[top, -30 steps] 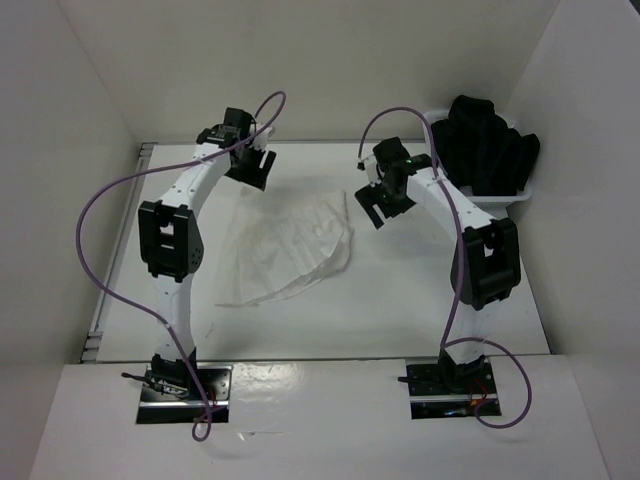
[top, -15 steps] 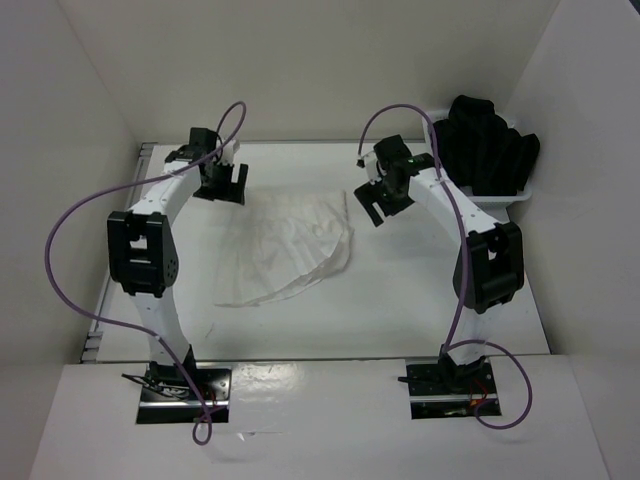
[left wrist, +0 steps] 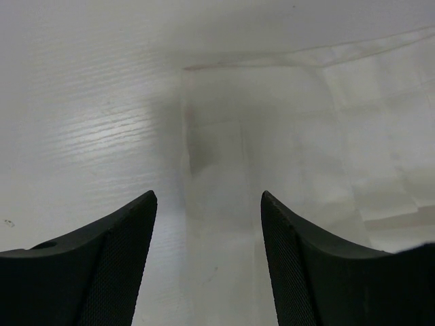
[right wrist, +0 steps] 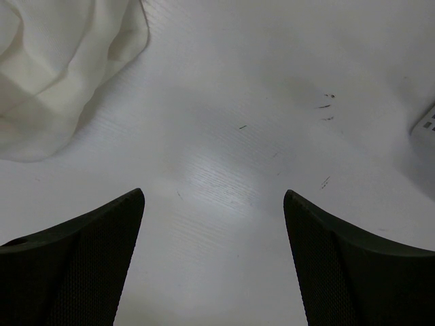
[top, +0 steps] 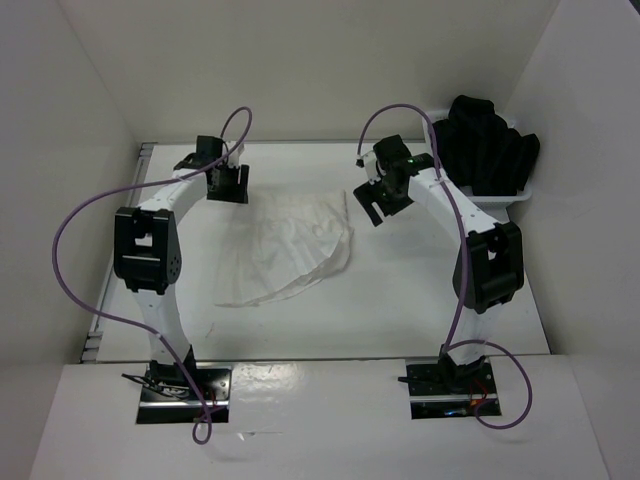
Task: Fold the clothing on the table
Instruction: Flatten the skirt out
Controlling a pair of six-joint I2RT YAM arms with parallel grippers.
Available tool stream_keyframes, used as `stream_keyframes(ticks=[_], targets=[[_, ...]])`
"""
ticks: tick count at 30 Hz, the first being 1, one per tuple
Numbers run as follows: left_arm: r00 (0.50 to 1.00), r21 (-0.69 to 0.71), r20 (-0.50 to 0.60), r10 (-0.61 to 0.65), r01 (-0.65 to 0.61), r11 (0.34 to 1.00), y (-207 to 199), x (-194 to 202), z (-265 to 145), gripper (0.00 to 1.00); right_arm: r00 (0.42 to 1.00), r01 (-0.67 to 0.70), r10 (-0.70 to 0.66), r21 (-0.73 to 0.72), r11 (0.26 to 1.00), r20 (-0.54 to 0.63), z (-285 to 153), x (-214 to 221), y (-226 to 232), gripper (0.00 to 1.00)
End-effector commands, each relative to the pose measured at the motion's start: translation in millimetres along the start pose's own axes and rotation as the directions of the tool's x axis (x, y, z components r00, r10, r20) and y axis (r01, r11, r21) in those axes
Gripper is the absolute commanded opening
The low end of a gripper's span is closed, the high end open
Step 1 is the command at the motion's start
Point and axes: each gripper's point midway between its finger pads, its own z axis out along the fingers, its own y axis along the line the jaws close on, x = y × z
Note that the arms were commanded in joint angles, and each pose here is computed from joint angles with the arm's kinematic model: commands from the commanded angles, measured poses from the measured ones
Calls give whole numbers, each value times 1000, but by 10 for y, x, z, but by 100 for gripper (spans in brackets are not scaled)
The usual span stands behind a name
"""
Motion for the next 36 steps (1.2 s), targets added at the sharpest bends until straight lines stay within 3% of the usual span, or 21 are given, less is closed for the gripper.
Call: stream_keyframes(ticks=[1, 10, 36], targets=[[1000, 25, 13, -9, 9, 1000, -27, 10, 181, 70, 998, -5, 4, 19, 1000, 56, -13, -181, -16, 87], [1000, 31, -2, -5, 5, 1000, -42, 30, 418, 66, 999, -5, 4, 34, 999, 33, 53, -145, -40, 86], [996, 56, 49, 69, -71, 996, -55, -226, 475, 55, 1000, -4, 3, 30, 1000, 17, 121, -249, -61, 83]])
